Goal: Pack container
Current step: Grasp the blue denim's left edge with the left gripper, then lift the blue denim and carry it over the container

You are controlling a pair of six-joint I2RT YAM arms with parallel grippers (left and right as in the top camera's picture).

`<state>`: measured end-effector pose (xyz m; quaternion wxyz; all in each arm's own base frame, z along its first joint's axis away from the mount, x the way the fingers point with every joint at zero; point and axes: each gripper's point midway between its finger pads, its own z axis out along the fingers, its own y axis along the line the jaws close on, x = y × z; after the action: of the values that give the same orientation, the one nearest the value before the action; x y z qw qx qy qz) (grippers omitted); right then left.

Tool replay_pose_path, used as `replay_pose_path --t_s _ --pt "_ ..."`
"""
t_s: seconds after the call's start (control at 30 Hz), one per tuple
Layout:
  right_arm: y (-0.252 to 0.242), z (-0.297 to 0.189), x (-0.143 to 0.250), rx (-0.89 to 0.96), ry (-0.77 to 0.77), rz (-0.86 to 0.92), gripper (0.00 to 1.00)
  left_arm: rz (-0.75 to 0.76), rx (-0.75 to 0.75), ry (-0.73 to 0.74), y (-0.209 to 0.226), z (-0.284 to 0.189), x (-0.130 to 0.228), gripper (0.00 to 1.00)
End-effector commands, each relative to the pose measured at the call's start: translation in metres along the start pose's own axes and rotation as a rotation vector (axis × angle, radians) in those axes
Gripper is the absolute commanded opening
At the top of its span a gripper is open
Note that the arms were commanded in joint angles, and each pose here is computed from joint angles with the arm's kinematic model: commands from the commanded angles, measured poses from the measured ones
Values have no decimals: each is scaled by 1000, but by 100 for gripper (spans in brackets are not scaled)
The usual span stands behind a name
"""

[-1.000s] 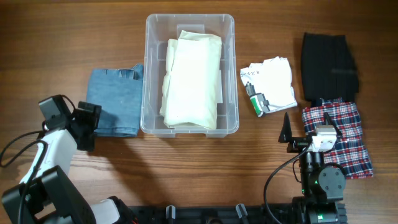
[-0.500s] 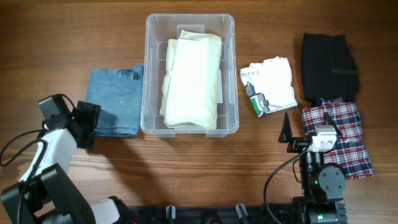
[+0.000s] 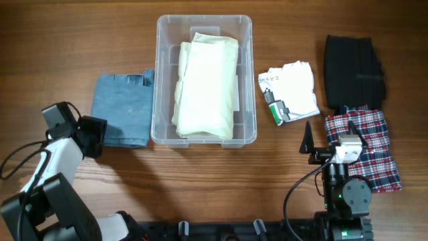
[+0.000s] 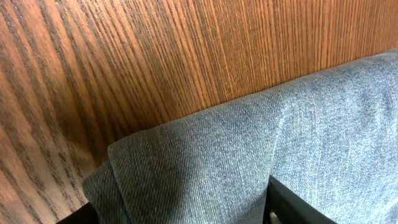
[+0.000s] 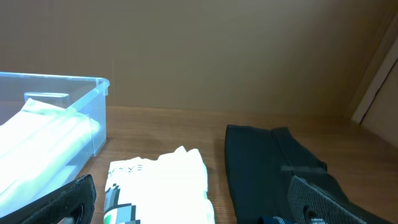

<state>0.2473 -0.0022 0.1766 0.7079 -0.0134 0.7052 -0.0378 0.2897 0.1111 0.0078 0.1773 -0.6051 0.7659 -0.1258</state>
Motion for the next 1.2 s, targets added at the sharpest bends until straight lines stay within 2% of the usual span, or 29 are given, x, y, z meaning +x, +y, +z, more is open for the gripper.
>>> replay_pose_path --t_s 0.0,0.2,0.27,0.5,0.63,0.8,1.17 --pt "-2 0 -1 9 -5 9 100 -13 -61 30 20 10 9 50" --pt "-2 0 -1 9 -5 9 100 14 -52 24 18 8 8 17" --pt "-2 0 -1 9 -5 9 100 40 -44 18 15 5 7 12" --pt "-2 0 -1 9 -5 9 100 169 16 -18 1 -9 1 4" --pt "-2 0 -1 9 -5 9 100 245 69 -26 -10 -19 2 4" --pt "-2 0 -1 9 -5 9 100 264 147 -47 -28 -36 0 4" --pt "-2 0 -1 9 -5 9 100 308 310 -209 -70 -95 -20 4"
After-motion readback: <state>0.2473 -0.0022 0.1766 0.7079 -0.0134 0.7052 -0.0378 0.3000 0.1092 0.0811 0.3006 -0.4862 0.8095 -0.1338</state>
